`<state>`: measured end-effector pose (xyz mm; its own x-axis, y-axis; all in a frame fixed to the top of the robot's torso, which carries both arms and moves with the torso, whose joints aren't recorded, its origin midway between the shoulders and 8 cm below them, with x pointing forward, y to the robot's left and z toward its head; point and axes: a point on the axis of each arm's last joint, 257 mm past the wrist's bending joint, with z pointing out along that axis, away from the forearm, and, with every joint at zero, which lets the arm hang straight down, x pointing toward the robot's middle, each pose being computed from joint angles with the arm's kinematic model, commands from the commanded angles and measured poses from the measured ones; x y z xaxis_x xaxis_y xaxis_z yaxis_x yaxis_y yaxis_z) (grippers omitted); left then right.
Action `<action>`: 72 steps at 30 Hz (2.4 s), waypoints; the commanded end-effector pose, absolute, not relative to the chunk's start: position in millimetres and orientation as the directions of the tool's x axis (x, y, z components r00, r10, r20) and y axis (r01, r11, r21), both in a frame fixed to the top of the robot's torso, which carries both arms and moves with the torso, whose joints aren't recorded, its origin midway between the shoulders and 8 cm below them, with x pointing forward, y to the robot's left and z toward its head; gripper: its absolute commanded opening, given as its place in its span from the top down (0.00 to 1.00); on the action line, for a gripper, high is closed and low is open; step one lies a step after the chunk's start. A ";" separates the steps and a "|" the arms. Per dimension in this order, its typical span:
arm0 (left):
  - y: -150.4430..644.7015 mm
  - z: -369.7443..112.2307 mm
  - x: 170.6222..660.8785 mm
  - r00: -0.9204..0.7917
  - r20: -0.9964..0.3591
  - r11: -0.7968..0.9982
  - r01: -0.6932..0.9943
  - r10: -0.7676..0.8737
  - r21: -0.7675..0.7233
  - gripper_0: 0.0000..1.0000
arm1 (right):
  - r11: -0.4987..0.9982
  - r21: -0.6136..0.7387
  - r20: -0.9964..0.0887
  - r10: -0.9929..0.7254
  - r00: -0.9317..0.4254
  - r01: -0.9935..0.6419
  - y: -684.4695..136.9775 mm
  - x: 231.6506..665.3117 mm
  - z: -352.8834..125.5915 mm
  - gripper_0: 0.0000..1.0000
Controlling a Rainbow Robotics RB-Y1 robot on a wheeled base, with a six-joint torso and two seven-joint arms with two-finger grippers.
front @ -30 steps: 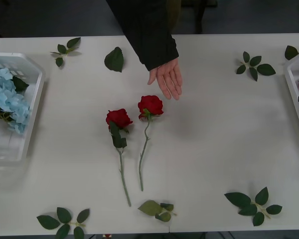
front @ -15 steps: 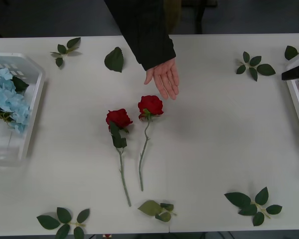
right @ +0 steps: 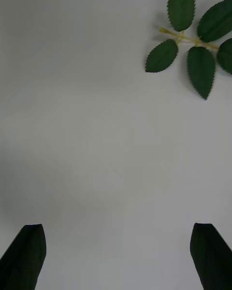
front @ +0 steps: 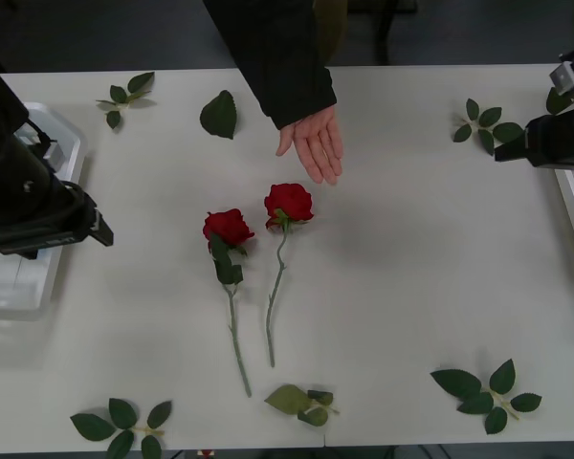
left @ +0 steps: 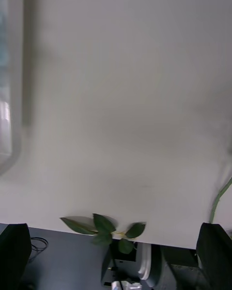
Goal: Place the red flowers into the right box and the blue flowers into the left box. If a person shows an open palm, hand one flower to the person first, then continue sorting.
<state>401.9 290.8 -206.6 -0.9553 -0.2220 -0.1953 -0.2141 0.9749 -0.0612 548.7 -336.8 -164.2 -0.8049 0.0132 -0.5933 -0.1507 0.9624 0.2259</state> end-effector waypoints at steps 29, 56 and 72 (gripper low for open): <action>118.5 -351.9 368.7 -0.924 -0.378 0.997 0.072 0.054 -0.033 0.00 | 0.871 0.149 -0.704 -0.239 -0.669 -0.468 -200.3 502.2 -138.6 0.13; 101.9 -393.4 425.7 -0.891 -0.453 0.998 0.048 0.029 -0.029 0.92 | 0.860 0.290 -0.741 -0.076 -0.667 -0.420 -221.6 504.9 -141.1 0.13; 119.8 -387.7 433.4 -0.885 -0.465 0.999 0.038 0.030 -0.008 1.00 | 0.851 0.295 -0.744 -0.081 -0.663 -0.435 -217.1 503.1 -138.1 0.13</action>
<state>435.1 110.9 -376.9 -0.8768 0.0364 -0.4795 0.0502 0.9986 -0.0160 498.3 -207.6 -155.7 -0.7054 -0.0472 -0.7072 -0.4027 0.8478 0.3451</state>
